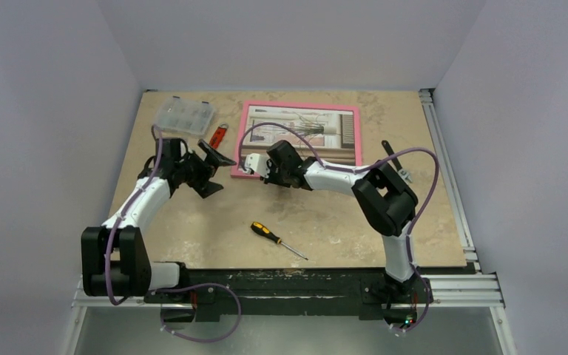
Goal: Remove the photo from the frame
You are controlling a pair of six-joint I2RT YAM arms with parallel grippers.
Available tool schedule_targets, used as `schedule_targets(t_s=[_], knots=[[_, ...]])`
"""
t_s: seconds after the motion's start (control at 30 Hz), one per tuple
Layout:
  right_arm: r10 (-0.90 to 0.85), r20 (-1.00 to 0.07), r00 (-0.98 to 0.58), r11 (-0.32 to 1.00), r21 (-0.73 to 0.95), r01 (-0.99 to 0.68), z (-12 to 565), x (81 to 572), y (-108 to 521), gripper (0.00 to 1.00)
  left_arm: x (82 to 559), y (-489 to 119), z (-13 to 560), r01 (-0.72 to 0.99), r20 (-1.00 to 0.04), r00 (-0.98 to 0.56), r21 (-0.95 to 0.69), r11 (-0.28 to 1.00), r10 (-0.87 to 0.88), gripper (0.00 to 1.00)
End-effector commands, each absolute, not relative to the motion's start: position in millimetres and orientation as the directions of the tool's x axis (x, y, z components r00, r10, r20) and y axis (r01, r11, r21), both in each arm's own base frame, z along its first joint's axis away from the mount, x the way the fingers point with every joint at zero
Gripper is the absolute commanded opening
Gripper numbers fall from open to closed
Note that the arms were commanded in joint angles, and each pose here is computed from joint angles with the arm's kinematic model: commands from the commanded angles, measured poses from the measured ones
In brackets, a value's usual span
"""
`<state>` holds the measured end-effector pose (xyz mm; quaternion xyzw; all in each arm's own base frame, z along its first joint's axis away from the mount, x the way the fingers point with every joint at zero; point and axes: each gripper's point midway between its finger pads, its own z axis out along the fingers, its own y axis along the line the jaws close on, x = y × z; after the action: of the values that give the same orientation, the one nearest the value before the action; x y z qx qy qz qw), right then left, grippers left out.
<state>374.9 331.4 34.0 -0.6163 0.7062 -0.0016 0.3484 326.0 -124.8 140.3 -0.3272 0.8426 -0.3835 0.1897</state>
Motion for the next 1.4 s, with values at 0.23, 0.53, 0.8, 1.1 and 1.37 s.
schedule_targets(t_s=[0.23,0.53,0.8,1.1,1.37], knots=[[-0.775,-0.632,0.016,0.268,-0.351,-0.897,90.0,348.5,346.0,0.00,322.0,-118.7,129.2,-0.409,0.049,-0.617,-0.872,0.267,-0.786,1.00],[-0.712,-0.702,-0.003,0.291,-0.291,-0.911,125.5,340.1,358.9,0.00,321.8,-139.1,120.9,-0.386,0.095,-0.632,-0.899,0.207,-0.769,1.00],[-0.664,-0.748,-0.018,0.315,-0.257,-0.914,144.1,336.4,365.3,0.00,321.4,-166.0,102.1,-0.408,0.138,-0.644,-0.894,0.186,-0.752,0.99],[-0.641,-0.767,-0.039,0.336,-0.234,-0.912,152.2,332.8,366.4,0.00,345.6,-167.0,85.3,-0.421,0.117,-0.545,-0.895,0.150,-0.830,0.79],[-0.619,-0.784,-0.056,0.356,-0.216,-0.909,148.7,323.6,365.9,0.00,352.7,-166.5,84.7,-0.455,0.094,-0.528,-0.870,0.187,-0.844,0.50]])
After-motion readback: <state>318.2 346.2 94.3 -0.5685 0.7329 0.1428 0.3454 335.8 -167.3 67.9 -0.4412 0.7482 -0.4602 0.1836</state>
